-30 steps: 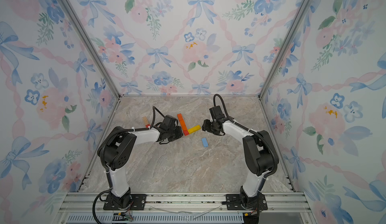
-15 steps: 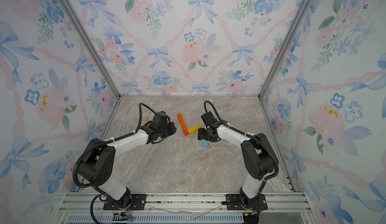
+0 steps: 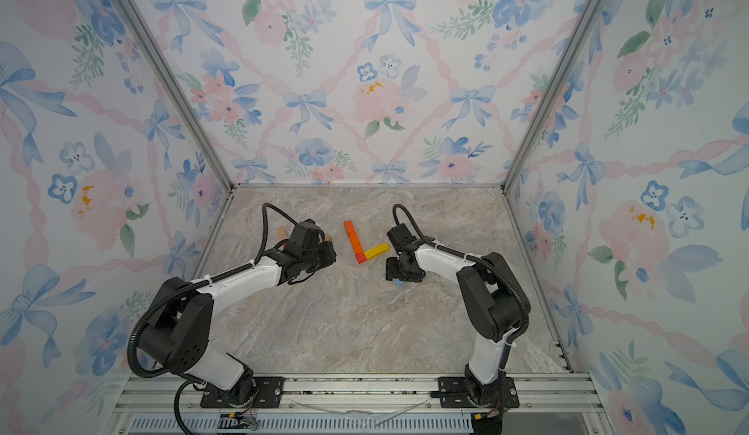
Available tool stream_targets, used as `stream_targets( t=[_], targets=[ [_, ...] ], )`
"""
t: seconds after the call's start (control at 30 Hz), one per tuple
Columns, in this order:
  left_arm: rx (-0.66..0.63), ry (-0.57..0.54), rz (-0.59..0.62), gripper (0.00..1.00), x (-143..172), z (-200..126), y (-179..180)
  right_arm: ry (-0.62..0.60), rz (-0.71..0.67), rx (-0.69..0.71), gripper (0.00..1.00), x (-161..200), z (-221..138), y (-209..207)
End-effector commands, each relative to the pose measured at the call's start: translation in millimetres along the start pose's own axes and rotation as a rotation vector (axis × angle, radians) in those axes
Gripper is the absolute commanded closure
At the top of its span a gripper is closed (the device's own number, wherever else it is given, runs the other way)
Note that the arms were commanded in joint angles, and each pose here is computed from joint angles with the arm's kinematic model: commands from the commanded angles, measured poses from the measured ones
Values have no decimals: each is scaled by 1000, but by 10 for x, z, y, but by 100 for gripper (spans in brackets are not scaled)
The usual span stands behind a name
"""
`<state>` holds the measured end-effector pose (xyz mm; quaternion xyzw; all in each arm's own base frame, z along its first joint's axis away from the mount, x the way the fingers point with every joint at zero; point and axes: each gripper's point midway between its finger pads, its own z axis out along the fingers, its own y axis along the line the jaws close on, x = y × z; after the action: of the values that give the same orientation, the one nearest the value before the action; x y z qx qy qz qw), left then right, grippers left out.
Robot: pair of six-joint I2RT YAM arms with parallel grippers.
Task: Assemble the letter v with building blocks
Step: Pick up the building block from the center of the board, then assemble the building block at the center of the board.
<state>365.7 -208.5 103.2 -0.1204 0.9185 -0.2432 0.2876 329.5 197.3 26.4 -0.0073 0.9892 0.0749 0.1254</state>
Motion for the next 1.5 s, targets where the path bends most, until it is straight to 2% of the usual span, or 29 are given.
stream_targets(
  t=[0.0, 0.1, 0.37, 0.6, 0.77, 1.0, 1.13, 1.3, 1.47],
  targets=[
    [-25, 2, 12, 94, 30, -48, 85, 39, 7, 30, 34, 122, 91, -44],
    [-28, 5, 10, 94, 35, -41, 102, 42, 12, 26, 39, 128, 111, -29],
    [-35, 14, 12, 94, 59, -13, 126, 56, 26, 38, 58, 145, 151, -38],
    [-36, 19, 12, 94, 63, -9, 148, 28, 89, 26, 71, 73, 89, -35],
    [-35, 19, 13, 94, 55, -11, 160, -35, 212, -12, 85, -103, -43, -46],
    [-47, 16, 14, 94, 43, -15, 226, -146, 400, -42, 100, -432, -259, -174],
    [-51, 26, 6, 94, 60, -1, 271, -212, 521, -86, 100, -668, -305, -197],
    [-57, 21, 2, 94, 42, -10, 304, -274, 608, -94, 100, -952, -338, -197],
    [-56, 16, -4, 94, 15, -19, 316, -289, 724, -100, 100, -1136, -278, -274]
  ],
)
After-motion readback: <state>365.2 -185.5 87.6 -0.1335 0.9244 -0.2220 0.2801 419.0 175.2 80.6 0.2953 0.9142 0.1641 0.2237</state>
